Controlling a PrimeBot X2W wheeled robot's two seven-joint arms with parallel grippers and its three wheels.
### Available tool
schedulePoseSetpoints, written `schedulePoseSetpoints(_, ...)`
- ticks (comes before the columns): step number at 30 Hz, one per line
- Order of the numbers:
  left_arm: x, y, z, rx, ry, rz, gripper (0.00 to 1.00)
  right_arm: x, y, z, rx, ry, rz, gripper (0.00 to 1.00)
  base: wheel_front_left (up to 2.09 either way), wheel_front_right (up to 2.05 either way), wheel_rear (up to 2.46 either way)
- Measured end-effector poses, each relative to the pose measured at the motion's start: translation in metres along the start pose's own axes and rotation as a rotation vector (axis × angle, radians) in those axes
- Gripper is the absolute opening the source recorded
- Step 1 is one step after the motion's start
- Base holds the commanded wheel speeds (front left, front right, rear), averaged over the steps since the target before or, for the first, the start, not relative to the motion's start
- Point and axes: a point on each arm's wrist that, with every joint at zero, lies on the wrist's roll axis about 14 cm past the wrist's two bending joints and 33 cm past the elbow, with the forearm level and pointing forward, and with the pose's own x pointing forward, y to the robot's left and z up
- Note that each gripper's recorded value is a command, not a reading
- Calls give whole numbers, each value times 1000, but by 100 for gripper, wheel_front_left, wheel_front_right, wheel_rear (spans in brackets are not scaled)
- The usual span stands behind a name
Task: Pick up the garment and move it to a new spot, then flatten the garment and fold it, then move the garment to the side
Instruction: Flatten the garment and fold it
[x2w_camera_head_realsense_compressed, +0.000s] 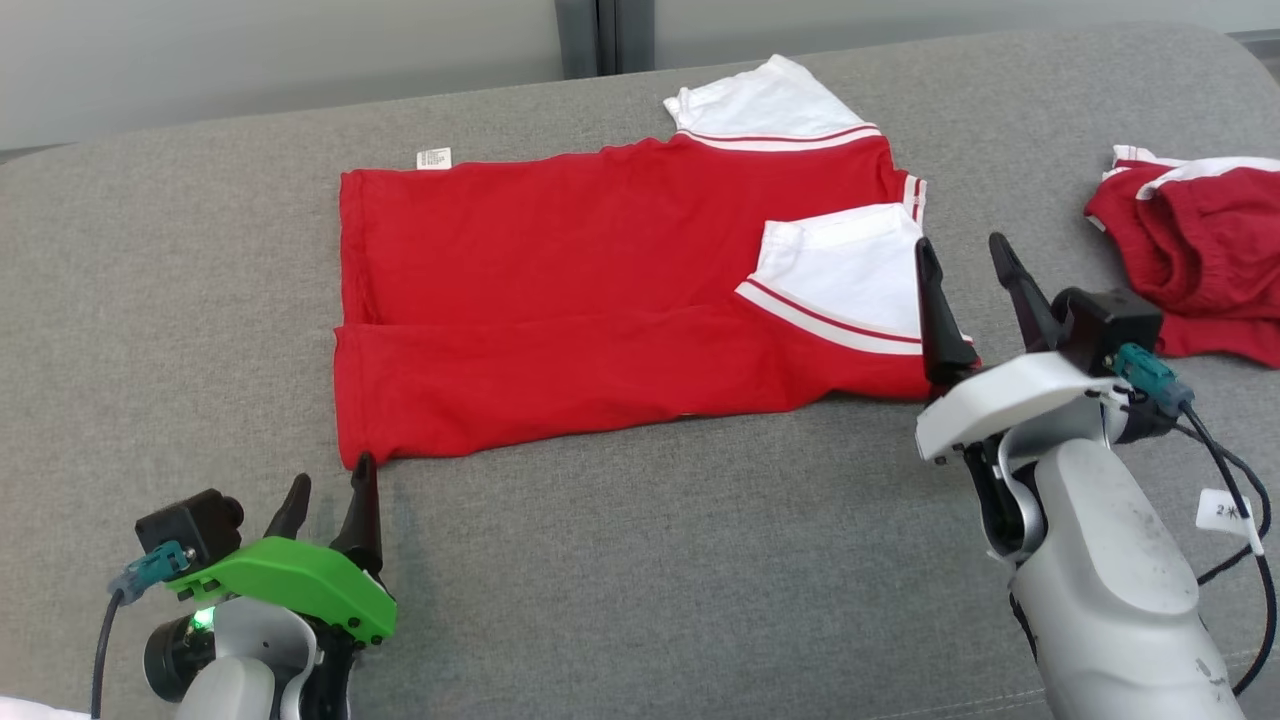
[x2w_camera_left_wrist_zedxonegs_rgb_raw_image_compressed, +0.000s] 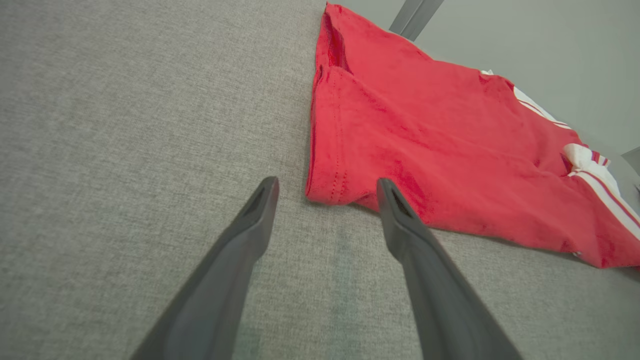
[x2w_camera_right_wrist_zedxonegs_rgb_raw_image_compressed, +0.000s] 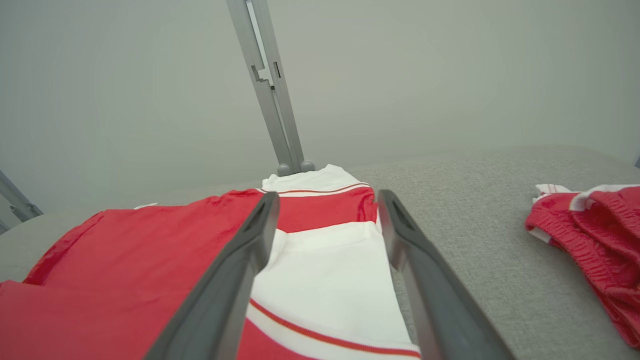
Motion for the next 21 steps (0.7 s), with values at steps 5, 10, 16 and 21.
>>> schedulePoseSetpoints(5,2,-7,-8,-39,72,-8,100,-27,-19,-1,-7,-12,-55,100,0,0,0)
schedulePoseSetpoints(10,9,-5,-17,-70,134,18,100,-44,-30,-8,-22,5,-86,100,0,0,0)
schedulePoseSetpoints(16,23,-3,-24,-99,180,38,100,-51,-35,-18,-31,45,-96,100,0,0,0)
schedulePoseSetpoints(21,32,-4,-29,-101,206,40,0,-54,-36,-32,-31,109,-100,100,0,0,0)
